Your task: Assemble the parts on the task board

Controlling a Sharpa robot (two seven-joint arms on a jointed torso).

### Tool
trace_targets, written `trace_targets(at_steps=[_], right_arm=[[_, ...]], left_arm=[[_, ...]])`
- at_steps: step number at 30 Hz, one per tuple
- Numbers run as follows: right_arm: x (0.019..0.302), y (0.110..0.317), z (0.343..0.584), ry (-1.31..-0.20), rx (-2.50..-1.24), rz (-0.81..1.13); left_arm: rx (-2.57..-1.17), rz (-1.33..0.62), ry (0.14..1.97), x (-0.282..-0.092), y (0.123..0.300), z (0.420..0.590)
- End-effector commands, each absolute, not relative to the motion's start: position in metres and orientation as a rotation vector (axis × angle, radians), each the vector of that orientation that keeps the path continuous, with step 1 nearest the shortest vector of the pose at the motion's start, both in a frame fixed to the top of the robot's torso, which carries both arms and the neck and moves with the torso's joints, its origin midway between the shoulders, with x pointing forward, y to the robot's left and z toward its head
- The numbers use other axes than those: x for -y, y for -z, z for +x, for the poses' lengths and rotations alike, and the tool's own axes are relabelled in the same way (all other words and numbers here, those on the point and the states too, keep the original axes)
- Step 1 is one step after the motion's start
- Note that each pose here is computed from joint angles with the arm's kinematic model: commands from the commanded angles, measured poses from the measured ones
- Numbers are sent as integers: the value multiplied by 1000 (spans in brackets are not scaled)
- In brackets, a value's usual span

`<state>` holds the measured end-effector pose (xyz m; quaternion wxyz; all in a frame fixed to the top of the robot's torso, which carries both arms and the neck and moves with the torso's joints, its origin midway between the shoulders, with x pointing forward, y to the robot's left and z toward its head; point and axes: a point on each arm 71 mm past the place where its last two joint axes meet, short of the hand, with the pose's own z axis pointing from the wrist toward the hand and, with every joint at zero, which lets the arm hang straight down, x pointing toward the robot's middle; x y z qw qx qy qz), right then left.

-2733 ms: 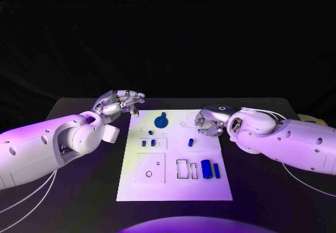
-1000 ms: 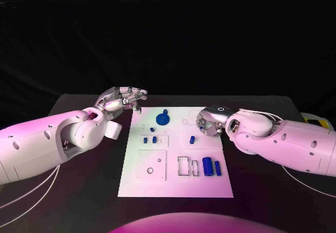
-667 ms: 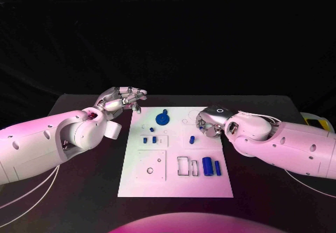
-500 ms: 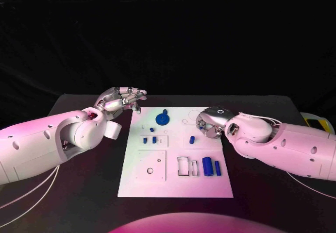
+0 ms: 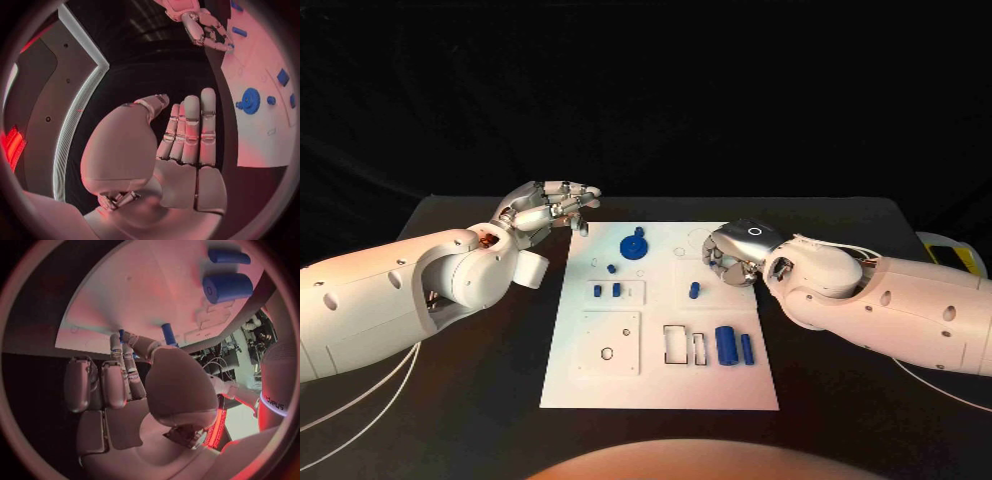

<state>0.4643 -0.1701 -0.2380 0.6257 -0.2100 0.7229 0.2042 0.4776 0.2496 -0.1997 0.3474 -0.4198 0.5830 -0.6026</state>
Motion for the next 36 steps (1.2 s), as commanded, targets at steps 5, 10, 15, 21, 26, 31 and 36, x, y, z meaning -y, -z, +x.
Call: trace_targets(at_steps=[5, 10, 15, 21, 26, 31, 36], right_arm=[[169, 228, 464, -511, -1589, -463], [172, 221, 462, -532, -1589, -444], [169, 211, 452, -584, -1580, -427], [146, 200, 434, -688, -1552, -439], [125, 197, 424, -756, -1537, -460], [104, 197, 412, -825, -1523, -479], [88, 203, 403, -875, -1521, -488]], left_arm=[[-1522, -1092, 1580, -248, 199, 478], [-1525, -1093, 1579, -249, 200, 478], [-1526, -1095, 1577, -250, 200, 478], [-1527, -1094, 1578, -249, 200, 479], [-1529, -1093, 1581, -247, 201, 480], [-1530, -1092, 1584, -245, 201, 481], [-1532, -1091, 1587, -243, 201, 481]])
